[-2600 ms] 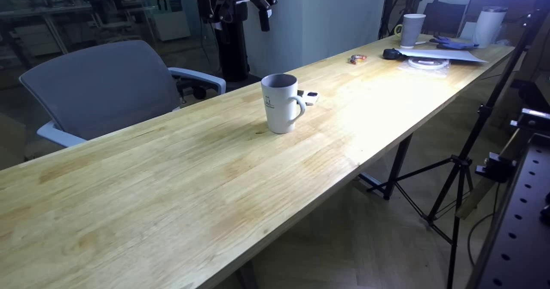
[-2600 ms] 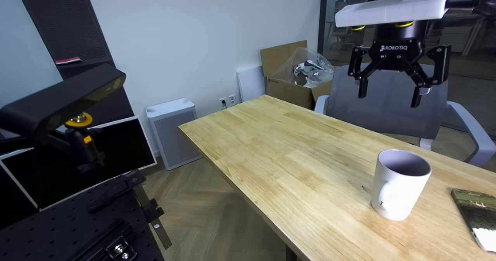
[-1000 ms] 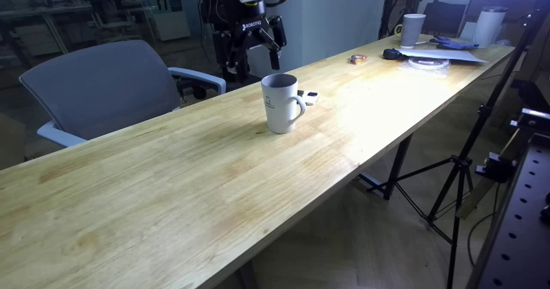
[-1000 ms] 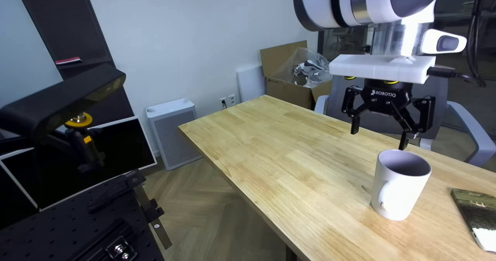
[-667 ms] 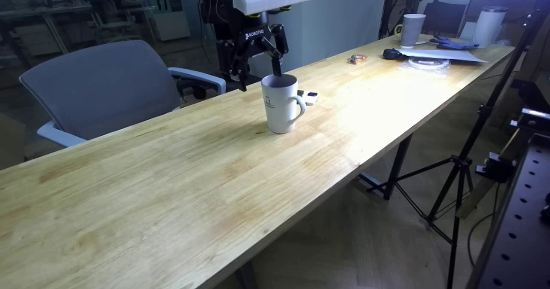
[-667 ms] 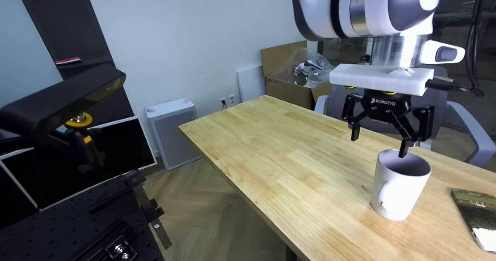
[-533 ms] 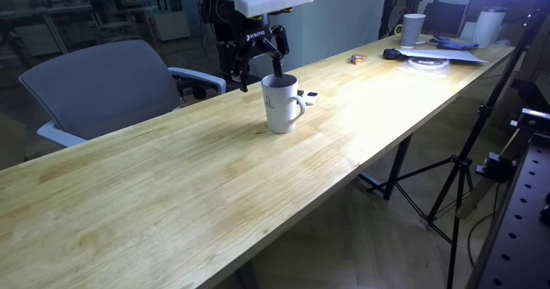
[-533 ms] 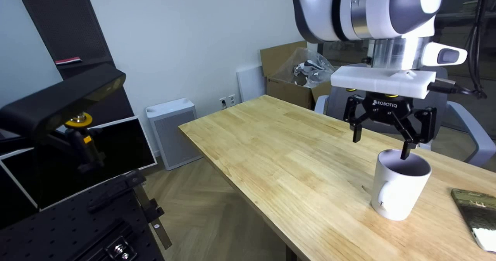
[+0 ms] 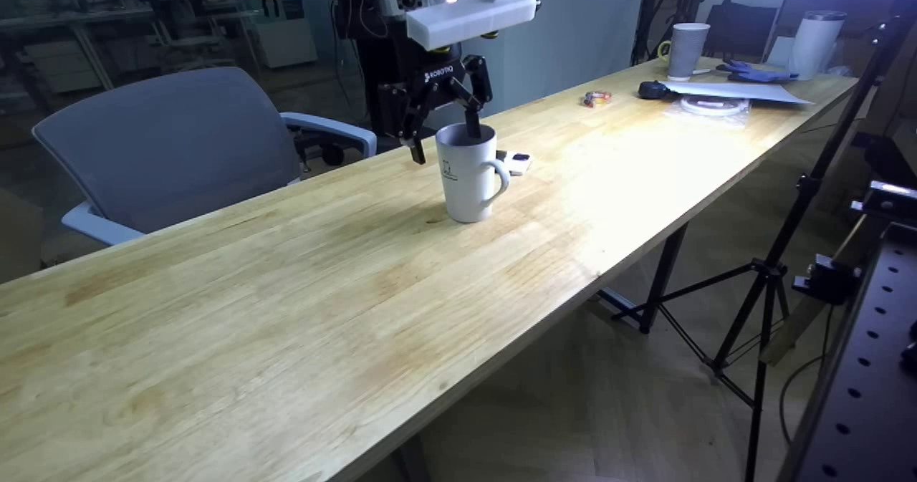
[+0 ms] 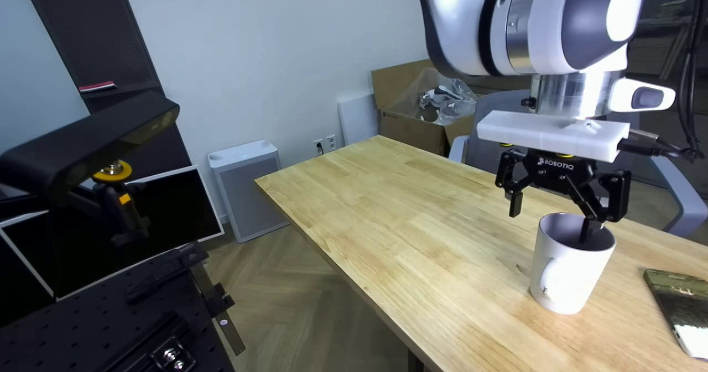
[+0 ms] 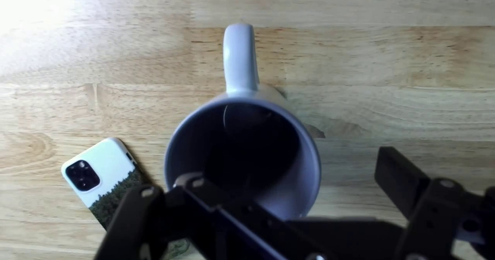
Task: Move the cup backwards
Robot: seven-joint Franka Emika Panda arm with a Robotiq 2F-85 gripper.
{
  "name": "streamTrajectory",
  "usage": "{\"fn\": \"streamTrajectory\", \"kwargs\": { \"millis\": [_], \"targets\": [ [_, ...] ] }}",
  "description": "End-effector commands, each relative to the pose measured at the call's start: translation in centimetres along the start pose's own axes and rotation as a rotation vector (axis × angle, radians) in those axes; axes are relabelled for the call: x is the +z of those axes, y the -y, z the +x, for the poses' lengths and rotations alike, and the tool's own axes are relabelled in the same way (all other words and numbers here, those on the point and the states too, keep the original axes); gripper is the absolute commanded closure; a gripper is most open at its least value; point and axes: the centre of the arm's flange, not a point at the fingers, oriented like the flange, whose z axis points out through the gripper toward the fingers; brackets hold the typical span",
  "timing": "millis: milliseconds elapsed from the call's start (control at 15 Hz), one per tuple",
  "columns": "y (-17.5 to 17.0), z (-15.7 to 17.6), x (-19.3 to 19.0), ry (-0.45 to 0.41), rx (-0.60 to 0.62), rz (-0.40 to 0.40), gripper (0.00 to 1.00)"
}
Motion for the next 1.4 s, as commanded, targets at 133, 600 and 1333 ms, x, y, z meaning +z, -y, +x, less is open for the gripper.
{"fn": "streamTrajectory", "kwargs": {
  "millis": [133, 600, 1333],
  "targets": [
    [-0.5, -0.1, 1.2, -0.002, 0.009, -0.018, 0.0],
    [-0.7, -0.4, 2.2, -0.004, 0.003, -0.032, 0.27],
    [-1.8, -0.3, 2.2, 0.001, 0.017, -0.04, 0.99]
  ]
}}
